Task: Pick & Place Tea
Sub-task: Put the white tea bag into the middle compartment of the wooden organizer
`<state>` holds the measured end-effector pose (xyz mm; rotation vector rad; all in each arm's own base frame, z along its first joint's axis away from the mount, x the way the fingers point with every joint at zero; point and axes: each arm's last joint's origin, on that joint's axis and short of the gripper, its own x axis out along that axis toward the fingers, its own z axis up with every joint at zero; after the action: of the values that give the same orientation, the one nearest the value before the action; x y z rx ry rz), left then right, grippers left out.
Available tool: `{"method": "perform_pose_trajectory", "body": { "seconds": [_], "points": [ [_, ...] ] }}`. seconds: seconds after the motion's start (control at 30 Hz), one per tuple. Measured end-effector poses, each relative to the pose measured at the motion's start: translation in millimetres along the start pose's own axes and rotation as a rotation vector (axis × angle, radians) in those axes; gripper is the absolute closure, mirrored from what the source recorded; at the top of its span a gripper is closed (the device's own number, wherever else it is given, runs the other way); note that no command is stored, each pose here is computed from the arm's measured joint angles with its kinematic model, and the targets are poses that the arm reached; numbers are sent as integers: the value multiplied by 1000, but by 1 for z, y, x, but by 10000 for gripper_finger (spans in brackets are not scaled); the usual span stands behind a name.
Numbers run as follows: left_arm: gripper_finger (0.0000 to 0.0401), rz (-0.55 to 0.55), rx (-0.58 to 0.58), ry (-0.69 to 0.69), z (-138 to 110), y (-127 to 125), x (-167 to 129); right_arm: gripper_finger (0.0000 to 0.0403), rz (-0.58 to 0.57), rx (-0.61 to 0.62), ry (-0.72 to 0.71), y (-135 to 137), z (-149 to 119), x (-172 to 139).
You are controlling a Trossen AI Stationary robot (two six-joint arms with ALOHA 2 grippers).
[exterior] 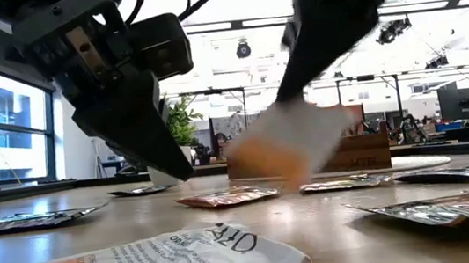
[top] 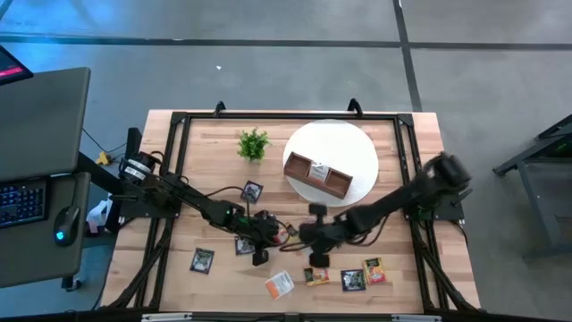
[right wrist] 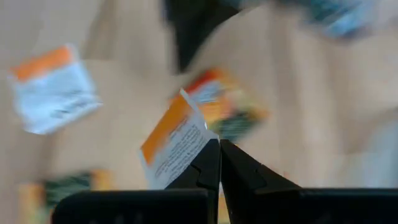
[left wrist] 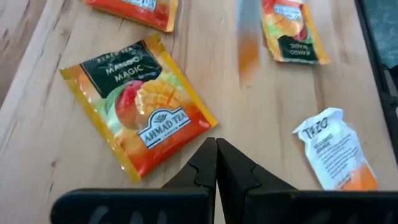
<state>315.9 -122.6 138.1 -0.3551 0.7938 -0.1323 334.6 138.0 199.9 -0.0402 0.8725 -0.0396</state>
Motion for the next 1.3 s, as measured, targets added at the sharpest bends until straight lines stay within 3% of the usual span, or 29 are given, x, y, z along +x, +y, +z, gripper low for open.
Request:
{"method": "perform_pose_trajectory", "body": {
  "seconds": [0.17, 0.23, 0.4, 0.5, 0.67, 0.9, 1.17, 1.3],
  "points": [
    [400, 21, 0, -17, 1, 0, 0, 399, -208, -271, -41, -37, 14, -54],
    [400, 32, 0, -24, 1, 1, 0, 400, -259, -324, -42, -55, 19, -65],
    [400, 64, 1, -37, 1, 2, 0, 400, -332, -415, 74, -105, 20, -66],
    [400, 102, 1, -57, 1, 3, 0, 401, -344, -414, 167, -136, 16, -61],
    [400, 148, -4, -87, 3, 4, 0, 402, -258, -337, 219, -172, 10, -58],
    [400, 189, -36, -109, 5, 10, -1, 402, -243, -409, 252, -192, 8, -48],
    [400, 180, -52, -97, 8, 16, -1, 402, -205, -460, 371, -193, -3, -10],
    [400, 182, -51, -95, 8, 17, -1, 401, -206, -462, 373, -193, -4, -6]
  ]
}}
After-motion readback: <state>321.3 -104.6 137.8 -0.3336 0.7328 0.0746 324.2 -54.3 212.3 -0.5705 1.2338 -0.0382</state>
